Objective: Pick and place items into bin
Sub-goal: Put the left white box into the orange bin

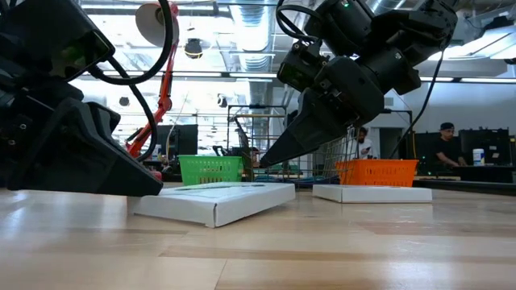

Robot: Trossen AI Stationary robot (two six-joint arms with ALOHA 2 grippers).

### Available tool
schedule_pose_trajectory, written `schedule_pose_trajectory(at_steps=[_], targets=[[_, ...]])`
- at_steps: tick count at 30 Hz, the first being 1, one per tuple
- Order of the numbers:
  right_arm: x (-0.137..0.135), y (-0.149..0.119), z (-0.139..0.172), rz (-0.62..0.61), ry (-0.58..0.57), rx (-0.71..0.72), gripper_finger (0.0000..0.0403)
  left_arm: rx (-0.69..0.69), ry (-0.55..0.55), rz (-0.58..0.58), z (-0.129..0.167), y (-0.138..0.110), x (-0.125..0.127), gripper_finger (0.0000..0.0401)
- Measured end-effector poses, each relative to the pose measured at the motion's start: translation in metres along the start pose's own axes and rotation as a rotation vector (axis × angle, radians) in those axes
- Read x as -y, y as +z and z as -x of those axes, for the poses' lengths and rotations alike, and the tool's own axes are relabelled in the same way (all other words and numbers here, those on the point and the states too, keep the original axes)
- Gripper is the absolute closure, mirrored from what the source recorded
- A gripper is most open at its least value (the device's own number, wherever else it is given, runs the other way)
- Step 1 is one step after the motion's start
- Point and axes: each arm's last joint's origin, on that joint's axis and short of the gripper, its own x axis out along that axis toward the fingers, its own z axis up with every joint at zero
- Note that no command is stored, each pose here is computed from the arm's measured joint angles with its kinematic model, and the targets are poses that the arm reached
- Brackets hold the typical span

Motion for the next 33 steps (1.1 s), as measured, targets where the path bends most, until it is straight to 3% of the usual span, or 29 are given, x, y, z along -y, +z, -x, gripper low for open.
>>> schedule_pose_trajectory(at_steps=[12,22,33], targets=[[0.0,0.0,0.0,-0.026,0.0,0.0,0.0181,0.001,0.0,-0.016,0.0,-0.002,0.001,0.0401],[0.0,0.001,0.0,-0.037,0.0,0.008,0.0181,0.103,0.073,-0.02,-0.003,-0.017,0.008,0.0401],[0.0,0.002,0.0,-0.052,-0.003,0.017,0.0181,0.12,0.073,0.032,0.003,-0.022,0.011,0.0401]])
